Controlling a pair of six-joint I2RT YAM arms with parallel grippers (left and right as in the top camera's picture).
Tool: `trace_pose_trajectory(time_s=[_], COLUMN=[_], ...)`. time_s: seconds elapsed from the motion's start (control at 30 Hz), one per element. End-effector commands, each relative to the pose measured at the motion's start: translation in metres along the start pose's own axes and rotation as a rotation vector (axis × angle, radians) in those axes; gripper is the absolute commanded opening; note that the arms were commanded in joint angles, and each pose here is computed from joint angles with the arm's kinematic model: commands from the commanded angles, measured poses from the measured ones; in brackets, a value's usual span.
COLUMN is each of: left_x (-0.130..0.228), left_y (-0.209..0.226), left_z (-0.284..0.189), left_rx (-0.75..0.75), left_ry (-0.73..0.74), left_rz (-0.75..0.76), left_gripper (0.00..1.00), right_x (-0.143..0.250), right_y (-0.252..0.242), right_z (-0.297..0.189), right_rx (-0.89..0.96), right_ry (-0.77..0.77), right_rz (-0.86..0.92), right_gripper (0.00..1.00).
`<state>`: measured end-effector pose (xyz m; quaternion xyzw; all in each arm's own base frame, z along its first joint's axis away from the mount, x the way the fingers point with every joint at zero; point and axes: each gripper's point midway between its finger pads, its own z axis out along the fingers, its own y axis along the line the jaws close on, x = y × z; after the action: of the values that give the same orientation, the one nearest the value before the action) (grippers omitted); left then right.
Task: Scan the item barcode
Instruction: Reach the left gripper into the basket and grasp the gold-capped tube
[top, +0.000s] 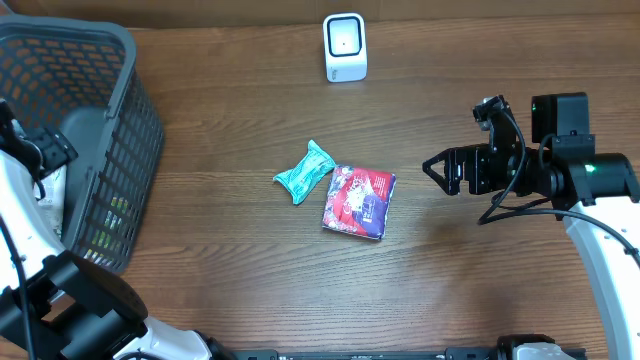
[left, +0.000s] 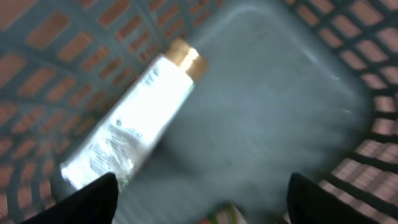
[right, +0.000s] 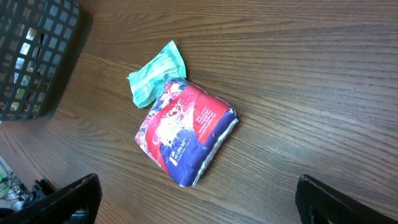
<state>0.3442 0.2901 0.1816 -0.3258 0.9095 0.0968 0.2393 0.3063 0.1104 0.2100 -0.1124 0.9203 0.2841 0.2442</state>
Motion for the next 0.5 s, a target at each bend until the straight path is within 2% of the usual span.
trace_pose_trajectory(time_s=[0.0, 0.2, 0.4, 0.47], left_x=[0.002, -0.002, 0.011, 0.014], left_y=[0.013, 0.033, 0.032, 0.032], left_z=[0.015, 0.032, 0.064, 0.072], left_rx=[-0.082, -0.212, -0.196, -0.192], left_ry=[-0.023, -0.056, 0.029, 0.041], left_rz=[0.196, 0.288, 0.494, 0.507], left_gripper=[0.81, 0.78, 0.79, 0.77], right_x=[-0.008, -0.008, -0.008, -0.008], right_y=[0.004, 0.004, 0.004, 0.004], right_z=[-0.005, -0.005, -0.005, -0.005], right_rx=[-0.010, -0.010, -0.010, -0.010], right_ry=[-0.024, -0.025, -0.025, -0.024], right_rz=[-0.010, -0.010, -0.010, -0.010], right_gripper=[1.00, 1.00, 1.00, 1.00])
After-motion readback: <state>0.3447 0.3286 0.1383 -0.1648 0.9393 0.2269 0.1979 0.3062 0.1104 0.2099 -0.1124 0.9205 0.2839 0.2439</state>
